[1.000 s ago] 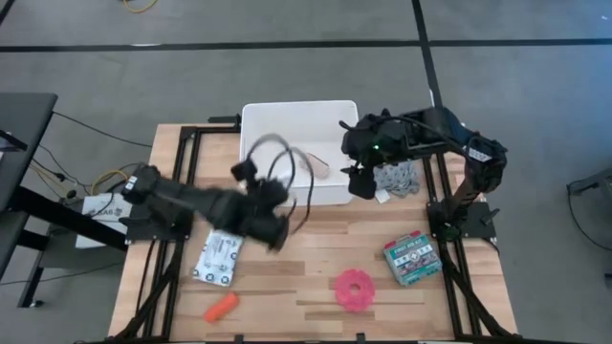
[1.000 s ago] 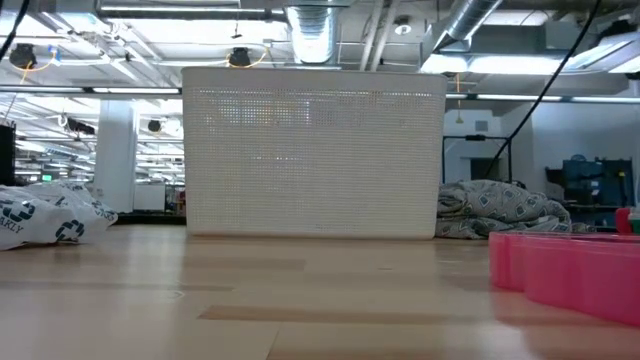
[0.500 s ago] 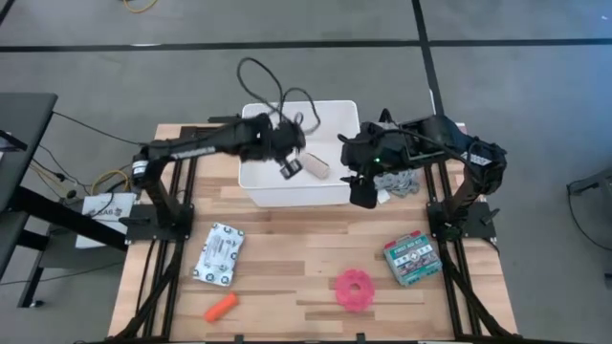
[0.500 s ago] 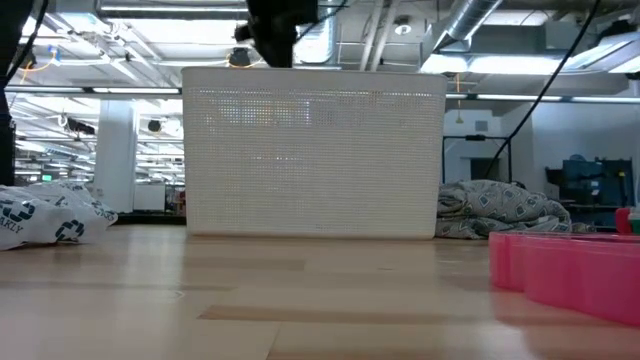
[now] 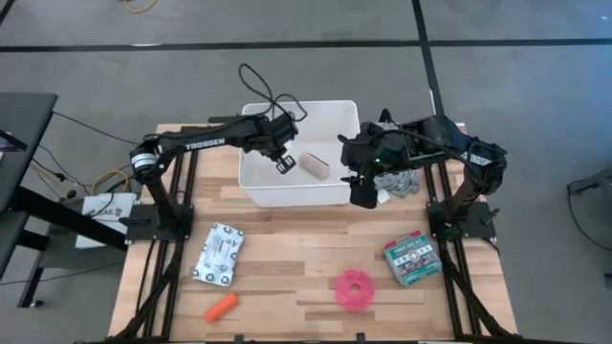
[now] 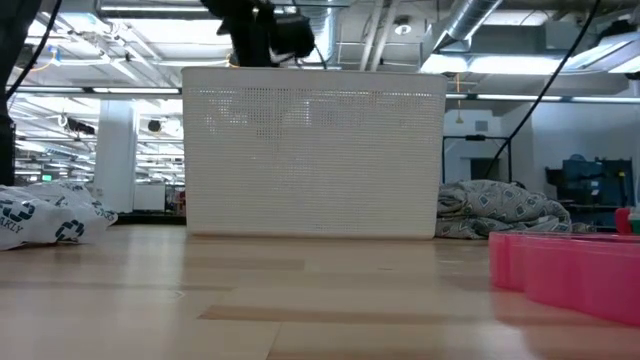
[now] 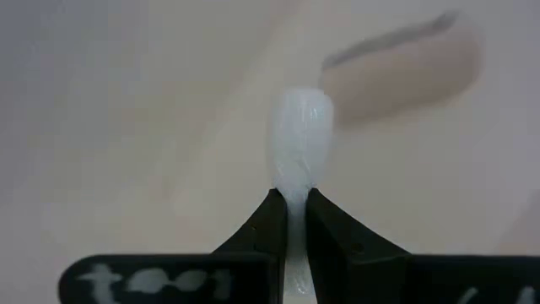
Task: Pick & place medical supplies in basket/bin
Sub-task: Put the white gauze into the white bin
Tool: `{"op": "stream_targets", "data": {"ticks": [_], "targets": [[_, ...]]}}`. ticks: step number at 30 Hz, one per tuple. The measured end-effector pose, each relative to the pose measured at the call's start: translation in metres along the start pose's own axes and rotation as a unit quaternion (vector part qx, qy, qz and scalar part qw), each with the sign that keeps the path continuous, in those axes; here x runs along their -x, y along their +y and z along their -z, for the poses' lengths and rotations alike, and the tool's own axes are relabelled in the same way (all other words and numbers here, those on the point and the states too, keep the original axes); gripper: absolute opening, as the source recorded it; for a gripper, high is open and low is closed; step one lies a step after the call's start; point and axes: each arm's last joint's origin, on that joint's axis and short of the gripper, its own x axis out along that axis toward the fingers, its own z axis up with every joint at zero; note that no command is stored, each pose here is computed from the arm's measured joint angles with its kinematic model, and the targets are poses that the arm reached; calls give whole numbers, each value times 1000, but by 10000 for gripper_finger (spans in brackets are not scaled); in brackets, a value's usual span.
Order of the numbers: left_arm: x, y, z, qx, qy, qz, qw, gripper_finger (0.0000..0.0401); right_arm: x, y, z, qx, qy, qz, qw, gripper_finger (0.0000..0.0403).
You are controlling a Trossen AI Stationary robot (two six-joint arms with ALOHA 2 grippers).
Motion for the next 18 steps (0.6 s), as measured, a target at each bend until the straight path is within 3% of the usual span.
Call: {"op": "stream_targets", "data": {"ticks": [4,9,18], "targets": [[-18,3,13,-19,21,-4,1000,17,0,0,0,0,0,0,1000,249],[-31,1,26,-56,39,-4,998,51,0,0,0,-1,-2,0,1000,249],[-33,2,27,-52,44,23,997,110,0,0,-1,-5,-3,0,1000,249]]}}
